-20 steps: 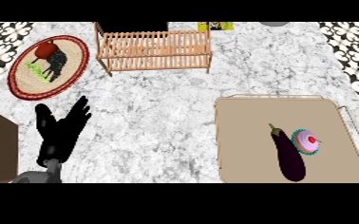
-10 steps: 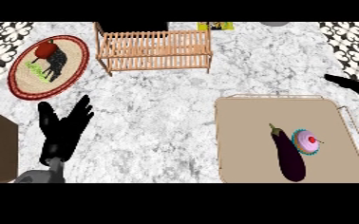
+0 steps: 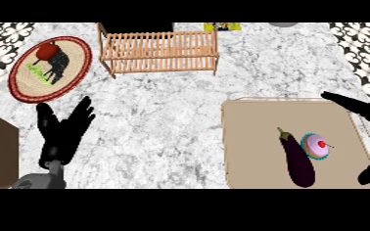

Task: Pick the cupcake from the tray and place it in the tiered shelf

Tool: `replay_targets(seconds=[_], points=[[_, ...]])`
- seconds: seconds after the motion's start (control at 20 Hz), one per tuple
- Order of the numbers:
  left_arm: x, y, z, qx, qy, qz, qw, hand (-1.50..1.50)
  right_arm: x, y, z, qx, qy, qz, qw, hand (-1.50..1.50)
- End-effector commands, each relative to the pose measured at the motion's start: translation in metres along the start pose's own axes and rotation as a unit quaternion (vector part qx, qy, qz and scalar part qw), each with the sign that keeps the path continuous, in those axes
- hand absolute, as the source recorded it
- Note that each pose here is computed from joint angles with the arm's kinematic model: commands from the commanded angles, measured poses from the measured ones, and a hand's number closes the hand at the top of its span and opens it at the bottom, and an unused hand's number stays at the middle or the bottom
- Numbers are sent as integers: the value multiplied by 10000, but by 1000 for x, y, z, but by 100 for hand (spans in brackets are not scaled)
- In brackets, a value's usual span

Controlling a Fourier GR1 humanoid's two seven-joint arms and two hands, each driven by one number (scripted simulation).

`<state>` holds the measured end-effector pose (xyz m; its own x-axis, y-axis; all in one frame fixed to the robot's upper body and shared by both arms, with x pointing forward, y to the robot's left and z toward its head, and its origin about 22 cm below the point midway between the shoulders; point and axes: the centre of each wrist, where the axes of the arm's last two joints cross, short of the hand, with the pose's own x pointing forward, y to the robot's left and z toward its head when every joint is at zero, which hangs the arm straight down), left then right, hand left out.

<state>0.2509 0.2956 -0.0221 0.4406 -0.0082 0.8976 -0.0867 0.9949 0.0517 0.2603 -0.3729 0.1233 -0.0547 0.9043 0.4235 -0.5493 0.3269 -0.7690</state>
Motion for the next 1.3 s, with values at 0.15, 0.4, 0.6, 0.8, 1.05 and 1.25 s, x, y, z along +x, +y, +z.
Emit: replay_targets(seconds=[0.15,0.4,0.6,0.8,1.05,1.25], points=[[0,11,3,55,-45,-37,10000,0,10,19,-1,-237,253,272,9990,-150],[2,-9,6,-76,1,40,10000,0,19,42,-4,-327,291,220,9988,-150],[-8,-9,1,-69,-47,-69,9999,0,3,37,-8,-148,377,296,9987,-150],[-12,-13,9,-7,-35,5,10000,0,-12,46,-24,-374,578,460,9966,-150],[11,2,4,-60,19,2,10000,0,-11,69,-35,-519,587,635,9949,-150],[-9,-8,-11,-47,-16,61,10000,0,-16,77,-47,-562,588,607,9948,-150]])
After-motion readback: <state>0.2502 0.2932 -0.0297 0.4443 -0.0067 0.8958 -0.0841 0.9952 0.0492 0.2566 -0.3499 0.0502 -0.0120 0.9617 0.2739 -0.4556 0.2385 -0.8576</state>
